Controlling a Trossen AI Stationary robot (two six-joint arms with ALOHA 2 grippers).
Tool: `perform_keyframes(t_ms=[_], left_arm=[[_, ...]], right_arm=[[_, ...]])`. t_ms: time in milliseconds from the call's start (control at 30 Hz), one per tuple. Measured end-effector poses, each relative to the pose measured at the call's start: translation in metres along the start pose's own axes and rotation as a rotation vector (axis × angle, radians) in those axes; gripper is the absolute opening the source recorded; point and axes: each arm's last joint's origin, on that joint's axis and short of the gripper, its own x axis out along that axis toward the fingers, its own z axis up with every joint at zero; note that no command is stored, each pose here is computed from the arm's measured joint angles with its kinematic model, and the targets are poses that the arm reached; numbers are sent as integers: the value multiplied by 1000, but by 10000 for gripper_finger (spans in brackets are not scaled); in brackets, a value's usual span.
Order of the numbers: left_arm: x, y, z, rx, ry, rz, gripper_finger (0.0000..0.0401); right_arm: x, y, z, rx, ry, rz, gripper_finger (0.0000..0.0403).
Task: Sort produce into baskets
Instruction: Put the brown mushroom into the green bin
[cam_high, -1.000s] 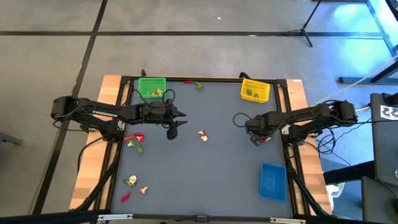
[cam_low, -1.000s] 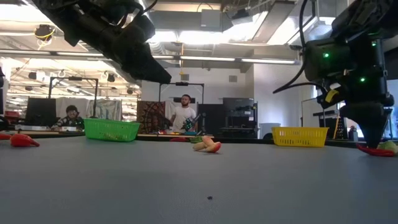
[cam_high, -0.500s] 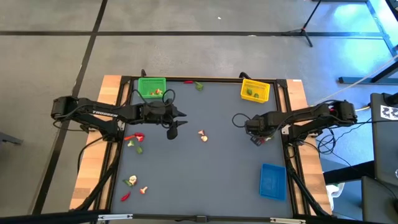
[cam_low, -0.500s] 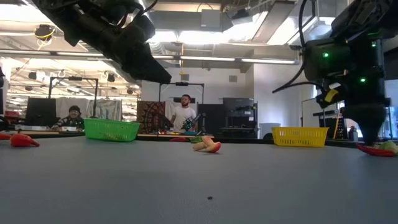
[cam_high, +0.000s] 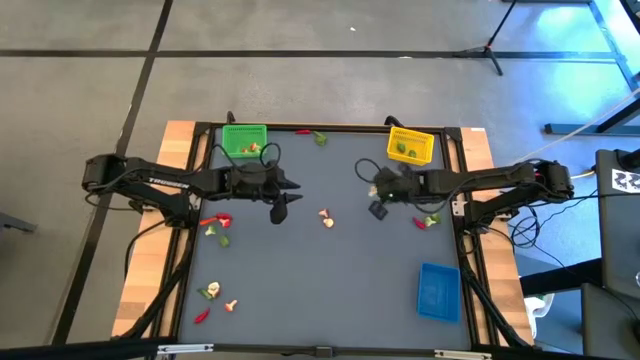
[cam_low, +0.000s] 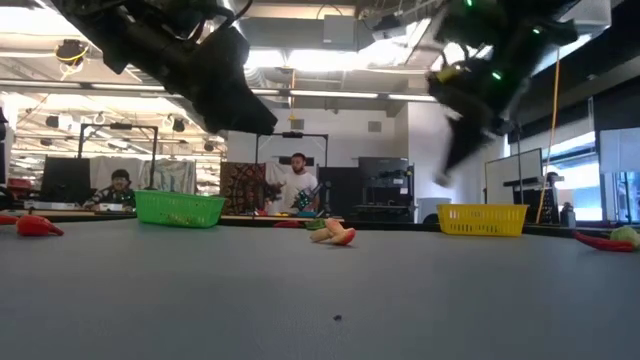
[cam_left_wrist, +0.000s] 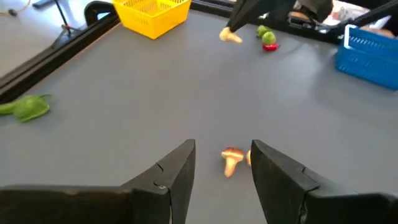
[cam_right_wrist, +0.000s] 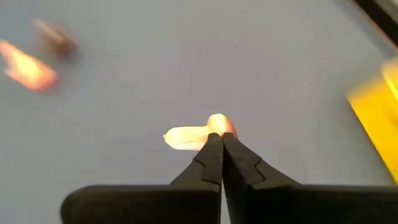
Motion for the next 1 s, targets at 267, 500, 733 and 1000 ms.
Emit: perform_keyframes(t_ms=[267,500,733,1000], left_arm=[[13,-20,0,-83,-87,-85,150],[26,-32,-5,-150,-123,-137,150],[29,-30,-7,-179,-111,-126,178],[30,-25,-6,-212,-119,-94,232]], right_arm=[[3,22,40,-123,-389,203,1],[23,40,50,-252,-515,345,1],[33,48,54,-359,-602,413,1],[34,49,53,-366,-598,414,1]])
